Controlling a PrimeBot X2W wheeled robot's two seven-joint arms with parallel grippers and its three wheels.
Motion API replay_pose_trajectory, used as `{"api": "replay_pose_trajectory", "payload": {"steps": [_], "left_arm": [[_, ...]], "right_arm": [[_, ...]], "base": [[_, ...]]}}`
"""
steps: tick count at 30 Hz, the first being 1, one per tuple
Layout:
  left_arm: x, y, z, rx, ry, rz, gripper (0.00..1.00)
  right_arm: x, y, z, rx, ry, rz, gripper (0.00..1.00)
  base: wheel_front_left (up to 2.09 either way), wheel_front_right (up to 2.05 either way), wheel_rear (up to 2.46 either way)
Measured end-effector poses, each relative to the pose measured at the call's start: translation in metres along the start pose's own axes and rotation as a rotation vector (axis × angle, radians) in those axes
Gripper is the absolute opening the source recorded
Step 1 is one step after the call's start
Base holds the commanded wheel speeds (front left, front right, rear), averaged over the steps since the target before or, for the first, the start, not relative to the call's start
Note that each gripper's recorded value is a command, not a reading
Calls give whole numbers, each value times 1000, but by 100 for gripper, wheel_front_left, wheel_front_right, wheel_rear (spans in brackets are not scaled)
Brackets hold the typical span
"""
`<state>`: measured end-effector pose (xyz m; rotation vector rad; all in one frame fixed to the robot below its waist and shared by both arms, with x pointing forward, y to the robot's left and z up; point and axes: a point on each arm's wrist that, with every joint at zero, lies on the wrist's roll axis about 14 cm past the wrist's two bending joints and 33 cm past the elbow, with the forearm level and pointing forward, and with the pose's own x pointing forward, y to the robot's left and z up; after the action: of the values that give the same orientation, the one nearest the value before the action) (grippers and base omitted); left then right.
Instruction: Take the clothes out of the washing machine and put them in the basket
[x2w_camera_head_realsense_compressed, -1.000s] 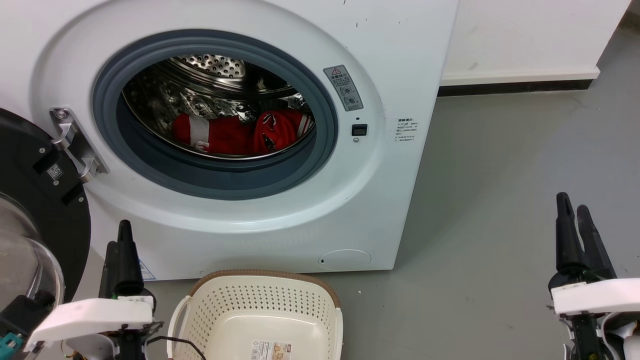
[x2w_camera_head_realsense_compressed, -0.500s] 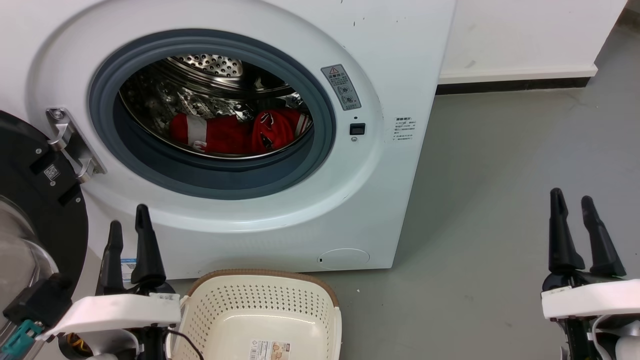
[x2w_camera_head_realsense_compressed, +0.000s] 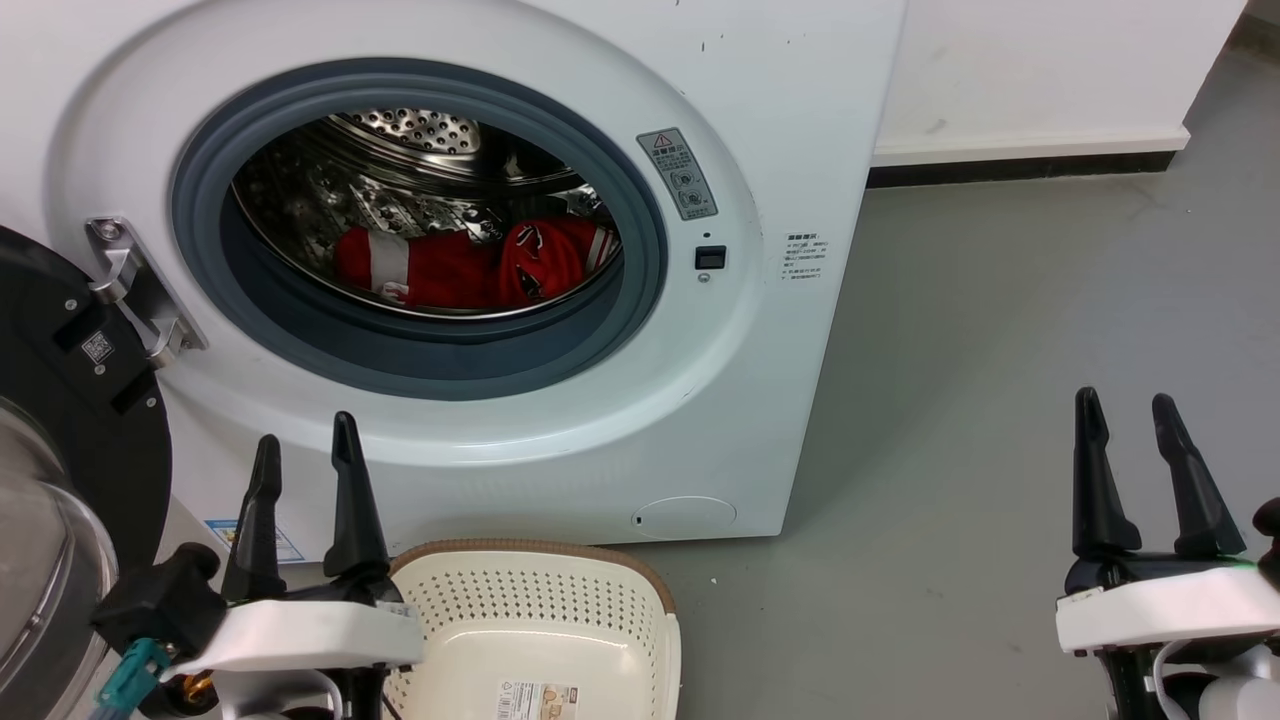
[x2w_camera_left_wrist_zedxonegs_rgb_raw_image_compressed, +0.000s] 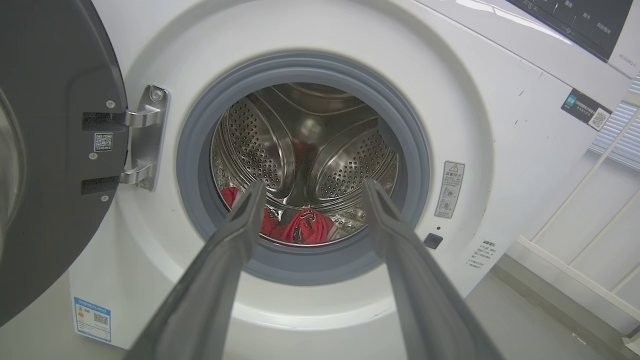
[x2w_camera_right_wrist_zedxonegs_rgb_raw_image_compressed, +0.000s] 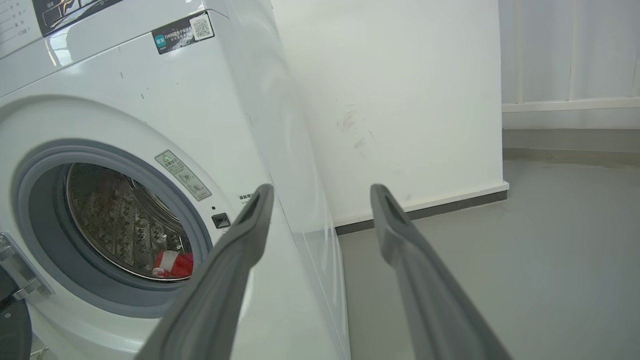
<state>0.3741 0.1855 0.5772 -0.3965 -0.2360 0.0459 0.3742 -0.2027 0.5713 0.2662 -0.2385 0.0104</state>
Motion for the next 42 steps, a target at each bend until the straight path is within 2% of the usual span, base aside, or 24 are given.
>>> {"api": "replay_pose_trajectory", "payload": {"steps": [8, 13, 26, 36, 42], "left_arm": [[-3, -5, -8, 91, 11, -15, 100], [-10, -3, -25, 88, 60, -33, 100], [-12, -7, -33, 176, 67, -95, 100], [-17, -12, -44, 283, 89, -135, 100], [-15, -8, -41, 278, 75, -130, 100]], "right_arm": [[-5, -2, -9, -99, 26, 5, 100], [-7, -1, -13, -149, 38, 12, 100], [-8, 3, -14, -291, 34, 45, 100], [-9, 4, -10, -366, 17, 59, 100], [-12, 1, -13, -365, 23, 52, 100]], "base": [[0, 0, 0], [0, 0, 0], [0, 0, 0], [0, 0, 0], [0, 0, 0]]}}
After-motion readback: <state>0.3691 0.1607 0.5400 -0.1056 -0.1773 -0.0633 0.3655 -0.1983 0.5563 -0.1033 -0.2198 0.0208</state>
